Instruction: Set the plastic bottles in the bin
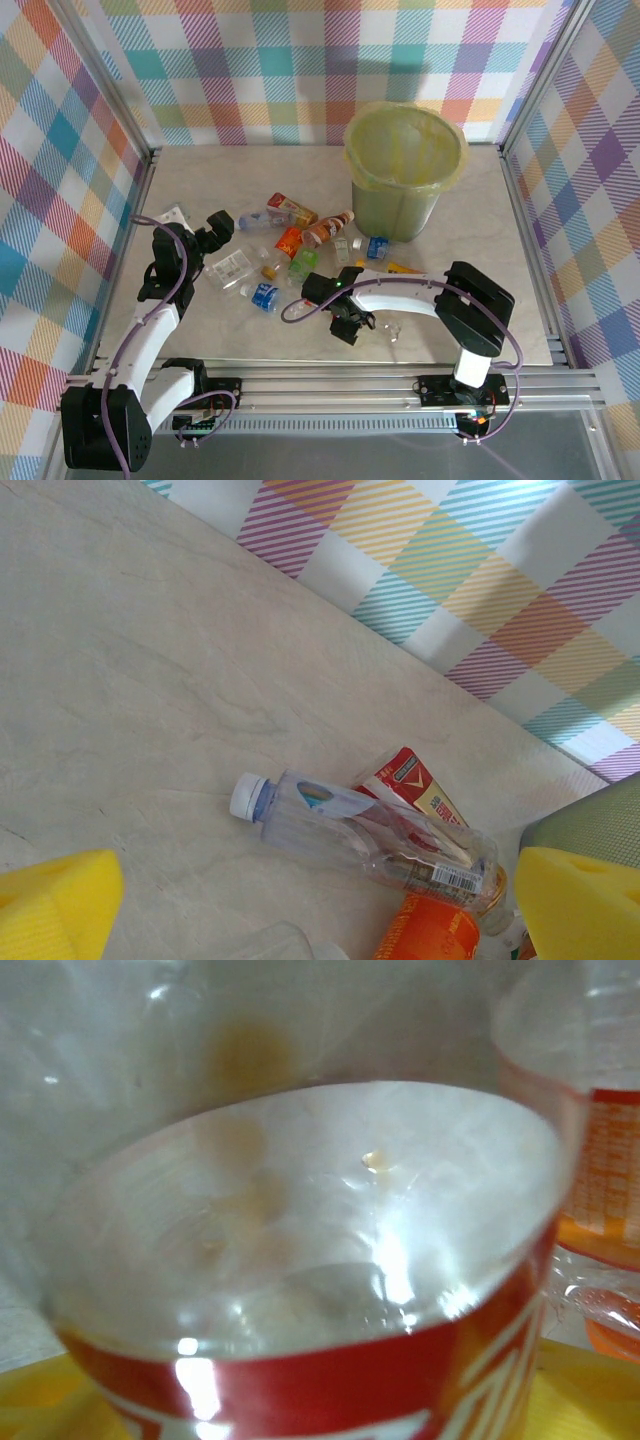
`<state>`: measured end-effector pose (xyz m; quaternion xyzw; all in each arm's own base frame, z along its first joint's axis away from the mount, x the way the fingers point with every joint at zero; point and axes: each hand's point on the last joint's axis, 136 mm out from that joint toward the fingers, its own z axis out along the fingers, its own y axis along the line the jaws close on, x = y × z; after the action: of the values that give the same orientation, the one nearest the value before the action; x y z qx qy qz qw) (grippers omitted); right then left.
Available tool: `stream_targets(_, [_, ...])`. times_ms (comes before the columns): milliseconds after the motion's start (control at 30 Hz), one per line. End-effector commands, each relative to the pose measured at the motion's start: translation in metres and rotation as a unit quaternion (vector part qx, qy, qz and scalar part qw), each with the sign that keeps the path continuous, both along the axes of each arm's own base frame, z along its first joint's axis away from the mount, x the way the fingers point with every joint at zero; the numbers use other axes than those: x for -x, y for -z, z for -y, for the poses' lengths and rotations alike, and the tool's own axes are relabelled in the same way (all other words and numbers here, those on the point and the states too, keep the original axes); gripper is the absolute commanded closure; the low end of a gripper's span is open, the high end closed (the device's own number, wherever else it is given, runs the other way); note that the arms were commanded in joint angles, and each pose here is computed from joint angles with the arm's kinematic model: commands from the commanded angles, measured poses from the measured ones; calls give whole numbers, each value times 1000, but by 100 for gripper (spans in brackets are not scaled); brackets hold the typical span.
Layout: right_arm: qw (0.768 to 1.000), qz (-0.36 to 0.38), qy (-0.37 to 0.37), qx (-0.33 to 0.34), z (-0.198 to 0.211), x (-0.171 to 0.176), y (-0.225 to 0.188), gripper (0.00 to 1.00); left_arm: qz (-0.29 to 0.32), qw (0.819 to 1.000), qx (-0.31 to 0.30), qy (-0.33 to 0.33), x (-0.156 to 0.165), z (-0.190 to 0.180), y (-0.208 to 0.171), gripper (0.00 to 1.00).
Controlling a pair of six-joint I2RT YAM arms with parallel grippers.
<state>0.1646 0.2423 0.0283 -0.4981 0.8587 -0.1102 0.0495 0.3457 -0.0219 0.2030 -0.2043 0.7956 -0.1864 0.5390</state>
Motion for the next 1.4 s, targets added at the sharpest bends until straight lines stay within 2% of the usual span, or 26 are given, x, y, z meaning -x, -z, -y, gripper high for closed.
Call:
stream_targets(0, [1000, -14, -14, 11, 1, 5, 8, 26, 15, 1000, -11, -5, 1, -3, -14, 0])
stream_targets(233, [1000, -8, -18, 1, -1, 2, -7, 45, 18, 1000, -11, -5, 0, -3, -16, 0])
stream_targets(433, [999, 14, -17, -24, -6, -3, -37, 57, 18, 1000, -10, -5, 0, -3, -16, 0])
stream_targets(633, [996, 59, -15, -62, -11, -13, -83, 68, 17, 1000, -10, -5, 0, -3, -15, 0])
stream_targets(800, [983, 123, -15, -135, -23, -28, -149, 73, 18, 1000, -7, -3, -2, -2, -17, 0])
stream_targets(900, [966, 176, -18, -188, -32, -42, -197, 75, 17, 1000, -5, 0, -3, -1, -16, 0])
stream_targets(1000, [939, 240, -7, -247, -37, -66, -250, 79, 13, 1000, -3, 7, -4, 2, -15, 0])
stream_targets(1067, [916, 280, -5, -288, -39, -84, -287, 79, 8, 1000, -2, 16, -4, 5, -15, 0])
stream_targets(1267, [852, 393, 29, -346, -17, -143, -384, 81, -12, 997, 11, 75, 5, 25, -17, 0])
stream_targets(1367, [817, 433, 32, -379, -9, -168, -422, 81, -13, 997, 11, 78, 13, 26, -18, 0])
